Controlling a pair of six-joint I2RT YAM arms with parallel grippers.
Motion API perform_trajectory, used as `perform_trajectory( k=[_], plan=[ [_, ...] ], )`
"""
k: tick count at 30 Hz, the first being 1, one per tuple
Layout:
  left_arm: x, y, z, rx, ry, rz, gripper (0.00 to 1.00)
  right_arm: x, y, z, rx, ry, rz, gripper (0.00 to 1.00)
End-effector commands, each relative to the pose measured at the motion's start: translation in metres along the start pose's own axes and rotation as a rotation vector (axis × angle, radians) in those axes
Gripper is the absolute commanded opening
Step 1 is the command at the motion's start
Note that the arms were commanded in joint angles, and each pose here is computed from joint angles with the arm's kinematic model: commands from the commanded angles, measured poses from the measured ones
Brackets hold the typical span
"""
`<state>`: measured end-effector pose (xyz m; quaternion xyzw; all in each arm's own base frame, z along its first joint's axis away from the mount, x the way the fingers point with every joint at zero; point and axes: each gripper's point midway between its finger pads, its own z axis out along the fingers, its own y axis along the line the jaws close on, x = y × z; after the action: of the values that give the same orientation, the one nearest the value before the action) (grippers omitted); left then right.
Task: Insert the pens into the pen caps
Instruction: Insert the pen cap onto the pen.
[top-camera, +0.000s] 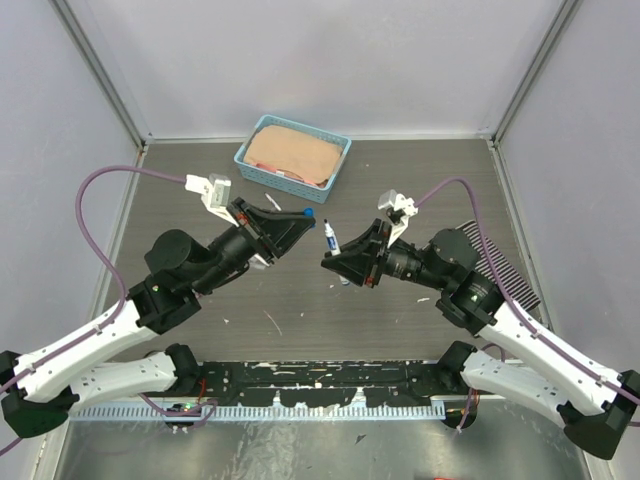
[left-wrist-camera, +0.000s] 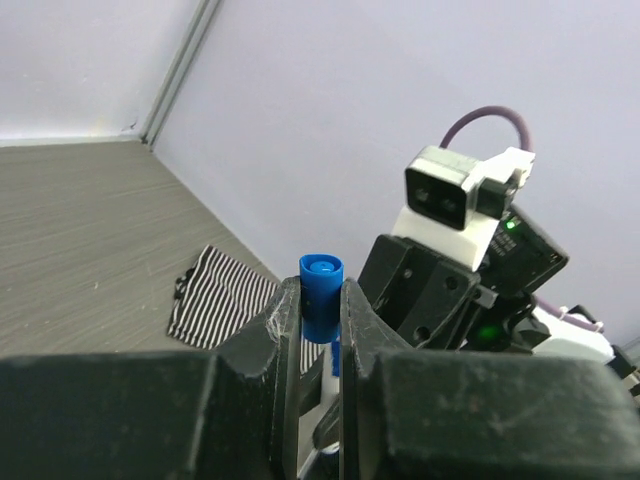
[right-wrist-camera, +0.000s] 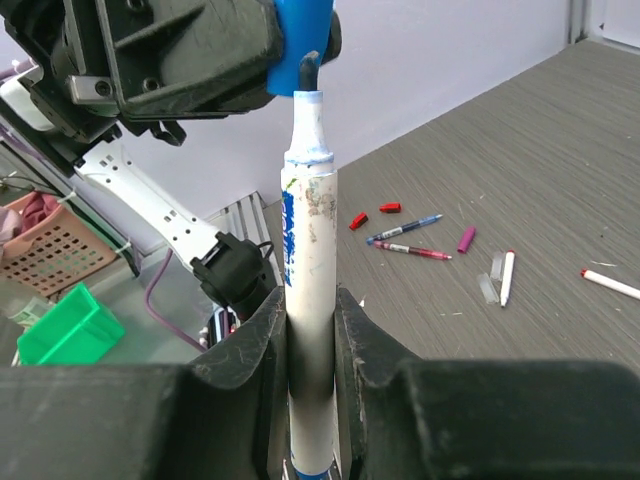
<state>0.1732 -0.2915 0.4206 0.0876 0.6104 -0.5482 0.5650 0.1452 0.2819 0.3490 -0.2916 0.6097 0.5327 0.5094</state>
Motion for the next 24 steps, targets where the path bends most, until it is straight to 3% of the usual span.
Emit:
perform_trajectory(
  k=[1, 24],
  plan=[
    [-0.022, -0.017, 0.002, 0.068, -0.093, -0.048, 0.00, -0.008, 0.015, 0.007, -0.080, -0.037, -0.016, 0.01],
    [-0.022, -0.011, 0.002, 0.039, -0.093, -0.032, 0.00, -0.015, 0.024, 0.016, -0.093, -0.043, -0.005, 0.01]
  ],
)
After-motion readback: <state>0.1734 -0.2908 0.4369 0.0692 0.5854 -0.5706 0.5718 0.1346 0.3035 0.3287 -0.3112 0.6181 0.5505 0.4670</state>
